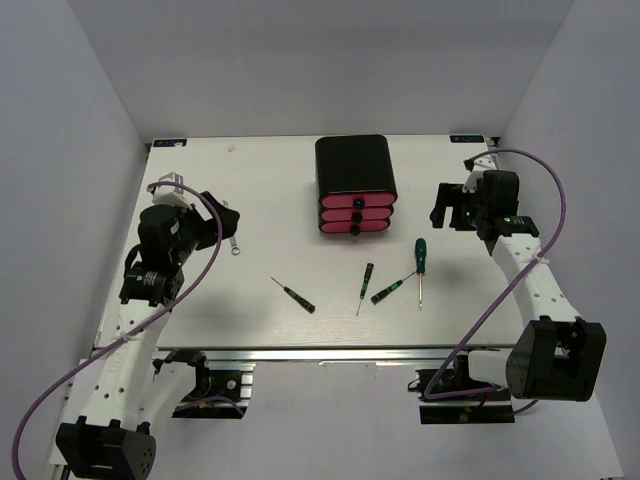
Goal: Sort the tools into containers
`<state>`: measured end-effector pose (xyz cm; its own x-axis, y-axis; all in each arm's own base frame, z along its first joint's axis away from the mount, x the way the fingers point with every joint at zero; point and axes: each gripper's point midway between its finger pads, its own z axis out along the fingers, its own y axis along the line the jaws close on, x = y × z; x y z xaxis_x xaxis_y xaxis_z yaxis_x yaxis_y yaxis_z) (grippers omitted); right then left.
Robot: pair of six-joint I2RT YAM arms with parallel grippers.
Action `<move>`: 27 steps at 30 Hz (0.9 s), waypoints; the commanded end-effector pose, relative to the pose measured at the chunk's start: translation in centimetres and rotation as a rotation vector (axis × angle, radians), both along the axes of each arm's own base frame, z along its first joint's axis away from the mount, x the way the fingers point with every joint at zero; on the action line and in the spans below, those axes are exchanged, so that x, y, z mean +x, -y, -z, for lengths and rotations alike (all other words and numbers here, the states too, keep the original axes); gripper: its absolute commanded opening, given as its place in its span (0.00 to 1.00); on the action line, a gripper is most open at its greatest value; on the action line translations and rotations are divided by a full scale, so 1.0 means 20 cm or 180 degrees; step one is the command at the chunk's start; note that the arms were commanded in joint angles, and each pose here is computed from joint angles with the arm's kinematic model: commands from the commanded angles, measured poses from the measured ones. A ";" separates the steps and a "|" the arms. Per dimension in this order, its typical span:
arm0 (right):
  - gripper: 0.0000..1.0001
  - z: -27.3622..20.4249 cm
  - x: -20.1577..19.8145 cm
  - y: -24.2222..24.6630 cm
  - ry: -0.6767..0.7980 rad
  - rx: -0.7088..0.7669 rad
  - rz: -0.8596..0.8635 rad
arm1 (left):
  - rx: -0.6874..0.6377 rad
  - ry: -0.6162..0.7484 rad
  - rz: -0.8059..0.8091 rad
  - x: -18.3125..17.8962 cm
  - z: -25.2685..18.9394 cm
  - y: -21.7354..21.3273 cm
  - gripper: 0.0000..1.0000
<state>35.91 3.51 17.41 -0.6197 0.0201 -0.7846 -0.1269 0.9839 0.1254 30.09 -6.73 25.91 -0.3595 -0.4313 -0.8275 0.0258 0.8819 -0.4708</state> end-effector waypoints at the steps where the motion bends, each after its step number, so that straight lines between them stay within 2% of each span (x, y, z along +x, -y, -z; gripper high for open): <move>1: 0.89 -0.03 -0.05 -0.04 0.0020 0.0090 -0.0144 | -0.0073 -0.0127 0.0221 -0.04 0.03 0.06 0.98; 2: 0.89 -0.03 -0.06 -0.07 0.0039 0.0103 -0.0300 | -0.0073 -0.0147 0.0226 -0.04 0.03 0.06 0.98; 4: 0.89 -0.05 -0.13 -0.22 0.0134 0.0197 -0.1107 | -0.0069 -0.0176 0.0221 -0.05 0.04 0.06 0.98; 5: 0.89 -0.09 -0.20 -0.34 0.0316 0.0250 -0.1825 | -0.0064 -0.0200 0.0211 -0.05 0.06 0.06 0.98; 7: 0.89 -0.13 -0.25 -0.42 0.0384 0.0356 -0.2246 | -0.0066 -0.0245 0.0209 -0.06 0.08 0.06 0.97; 9: 0.89 -0.16 -0.27 -0.53 0.0409 0.0377 -0.2391 | -0.0067 -0.0285 0.0207 -0.07 0.10 0.06 0.92; 10: 0.89 -0.18 -0.29 -0.56 0.0457 0.0352 -0.2488 | -0.0070 -0.0306 0.0190 -0.07 0.11 0.05 0.88; 11: 0.89 -0.20 -0.33 -0.65 0.0541 0.0379 -0.2743 | -0.0076 -0.0328 0.0170 -0.08 0.11 0.05 0.79; 12: 0.89 -0.21 -0.35 -0.67 0.0564 0.0387 -0.2762 | -0.0081 -0.0355 0.0147 -0.08 0.13 0.04 0.74; 13: 0.89 -0.23 -0.37 -0.74 0.0569 0.0486 -0.2787 | -0.0094 -0.0394 0.0082 -0.09 0.14 0.03 0.62; 14: 0.89 -0.27 -0.35 -0.78 0.0688 0.0562 -0.2815 | -0.0101 -0.0417 0.0052 -0.09 0.15 0.03 0.56; 15: 0.82 -0.27 -0.36 -0.83 0.0547 0.0761 -0.2704 | -0.0116 -0.0420 0.0035 -0.10 0.15 0.02 0.48; 16: 0.46 -0.29 -0.35 -0.87 0.0496 0.0844 -0.2630 | -0.0137 -0.0465 0.0008 -0.10 0.18 0.02 0.42; 17: 0.29 -0.31 -0.31 -0.93 0.0554 0.0876 -0.2475 | -0.0148 -0.0482 -0.0002 -0.11 0.19 0.02 0.38; 18: 0.27 -0.31 -0.31 -0.97 0.0375 0.1158 -0.2248 | -0.0161 -0.0505 -0.0004 -0.11 0.19 0.02 0.39; 19: 0.30 -0.30 -0.34 -1.02 0.0315 0.1242 -0.2225 | -0.0161 -0.0539 -0.0007 -0.12 0.20 0.02 0.44; 20: 0.39 -0.31 -0.31 -1.05 0.0314 0.1244 -0.2075 | -0.0159 -0.0549 -0.0012 -0.12 0.20 0.02 0.55; 22: 0.57 -0.29 -0.29 -1.11 0.0093 0.1412 -0.1773 | -0.0136 -0.0618 -0.0013 -0.12 0.21 0.02 0.58; 23: 0.60 -0.30 -0.28 -1.14 0.0065 0.1460 -0.1679 | -0.0132 -0.0608 -0.0011 -0.11 0.20 0.02 0.58; 24: 0.64 -0.27 -0.25 -1.17 -0.0012 0.1528 -0.1562 | -0.0120 -0.0625 -0.0023 -0.11 0.20 0.01 0.63; 27: 0.69 -0.21 -0.15 -1.20 -0.0308 0.1723 -0.1058 | -0.0116 -0.0649 -0.0028 -0.10 0.20 0.01 0.67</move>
